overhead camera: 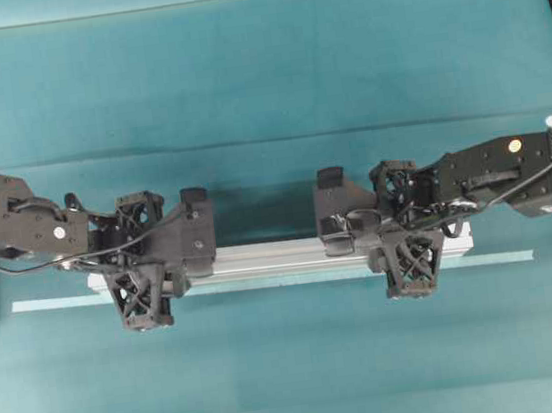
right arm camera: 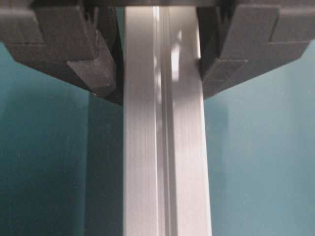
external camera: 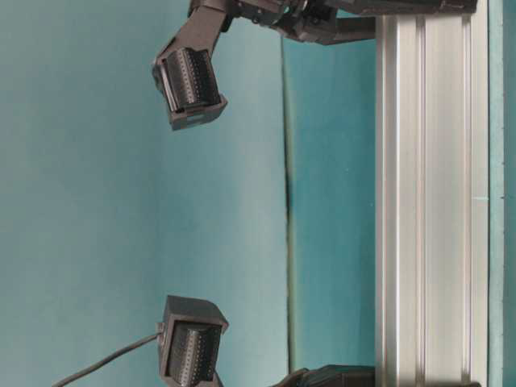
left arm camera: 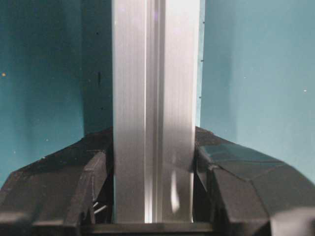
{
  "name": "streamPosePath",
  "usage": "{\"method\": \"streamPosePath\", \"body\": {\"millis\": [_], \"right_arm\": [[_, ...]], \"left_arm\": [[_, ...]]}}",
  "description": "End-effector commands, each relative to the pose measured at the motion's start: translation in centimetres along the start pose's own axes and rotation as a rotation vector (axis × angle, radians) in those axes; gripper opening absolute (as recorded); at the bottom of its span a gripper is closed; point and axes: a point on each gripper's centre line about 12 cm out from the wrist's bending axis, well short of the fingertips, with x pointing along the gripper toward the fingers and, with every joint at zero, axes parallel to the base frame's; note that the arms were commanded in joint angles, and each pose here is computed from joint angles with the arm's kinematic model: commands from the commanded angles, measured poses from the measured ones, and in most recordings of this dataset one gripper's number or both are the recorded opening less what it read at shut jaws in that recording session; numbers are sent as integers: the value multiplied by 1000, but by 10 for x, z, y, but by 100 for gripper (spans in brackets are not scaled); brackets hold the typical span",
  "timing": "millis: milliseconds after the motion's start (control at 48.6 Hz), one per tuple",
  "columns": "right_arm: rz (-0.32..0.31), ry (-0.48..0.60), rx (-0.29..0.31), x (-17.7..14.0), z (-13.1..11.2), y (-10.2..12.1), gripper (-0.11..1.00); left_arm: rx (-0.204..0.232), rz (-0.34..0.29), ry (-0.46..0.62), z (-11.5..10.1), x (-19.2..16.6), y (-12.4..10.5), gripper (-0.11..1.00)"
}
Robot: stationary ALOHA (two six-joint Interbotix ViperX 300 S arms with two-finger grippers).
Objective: Lift the metal rail with both hands.
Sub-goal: 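Lift the rail with both grippers and pull it back toward the robot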
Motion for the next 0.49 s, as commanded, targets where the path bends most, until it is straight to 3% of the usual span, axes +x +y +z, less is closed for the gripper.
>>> {"method": "streamPosePath", "body": {"millis": [0, 474], "right_arm": [[2, 5, 0, 2, 1, 1, 40], [5, -9, 4, -6, 5, 2, 40]], "left_arm": [[-4, 3, -8, 2, -2, 2, 36], [-13, 7, -52, 12, -10, 5, 36]]}}
